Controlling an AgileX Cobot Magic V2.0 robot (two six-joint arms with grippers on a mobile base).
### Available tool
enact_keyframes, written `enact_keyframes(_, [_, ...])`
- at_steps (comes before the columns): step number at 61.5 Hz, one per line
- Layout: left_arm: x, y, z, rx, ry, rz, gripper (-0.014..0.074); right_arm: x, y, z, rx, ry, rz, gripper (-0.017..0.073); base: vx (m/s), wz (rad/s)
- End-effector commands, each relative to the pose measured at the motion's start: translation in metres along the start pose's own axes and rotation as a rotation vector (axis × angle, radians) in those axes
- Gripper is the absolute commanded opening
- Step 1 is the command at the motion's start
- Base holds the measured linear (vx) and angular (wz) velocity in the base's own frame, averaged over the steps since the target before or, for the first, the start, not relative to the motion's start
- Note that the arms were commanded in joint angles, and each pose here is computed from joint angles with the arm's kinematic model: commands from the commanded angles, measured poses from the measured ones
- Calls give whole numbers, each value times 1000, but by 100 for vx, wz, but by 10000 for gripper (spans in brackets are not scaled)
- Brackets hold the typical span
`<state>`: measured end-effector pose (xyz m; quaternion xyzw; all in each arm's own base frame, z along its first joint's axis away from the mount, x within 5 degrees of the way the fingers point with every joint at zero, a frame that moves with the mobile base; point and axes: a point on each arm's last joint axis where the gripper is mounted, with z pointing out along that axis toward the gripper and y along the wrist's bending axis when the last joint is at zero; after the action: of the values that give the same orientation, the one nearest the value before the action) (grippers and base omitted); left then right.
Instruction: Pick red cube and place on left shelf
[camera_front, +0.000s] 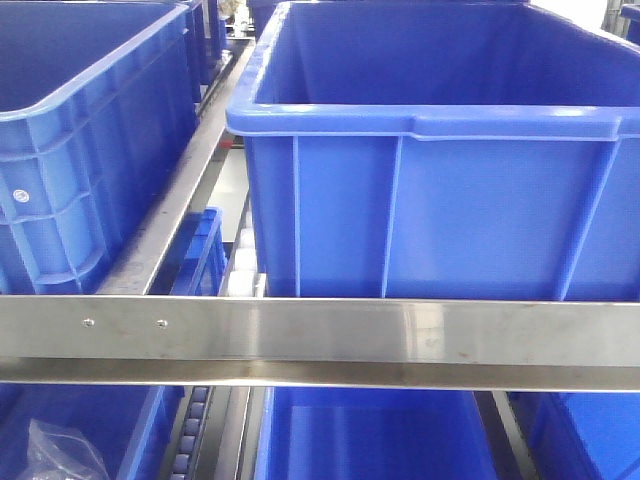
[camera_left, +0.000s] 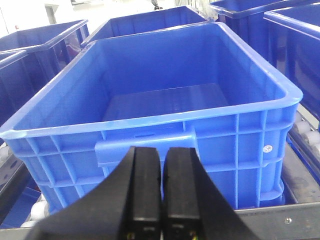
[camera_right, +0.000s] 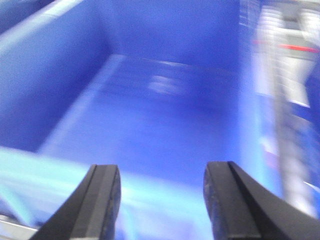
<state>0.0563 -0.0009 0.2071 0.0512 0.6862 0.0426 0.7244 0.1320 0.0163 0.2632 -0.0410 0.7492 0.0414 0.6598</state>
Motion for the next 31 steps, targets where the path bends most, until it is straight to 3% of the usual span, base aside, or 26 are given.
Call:
enact_keyframes(1, [0, 0, 1, -4, -62, -5, 106, -10, -6, -12, 49, -168, 8, 467, 0, 0])
enact_keyframes(31, [0, 0, 1, -4, -62, -5, 106, 14, -11, -35, 103, -219, 9, 467, 0, 0])
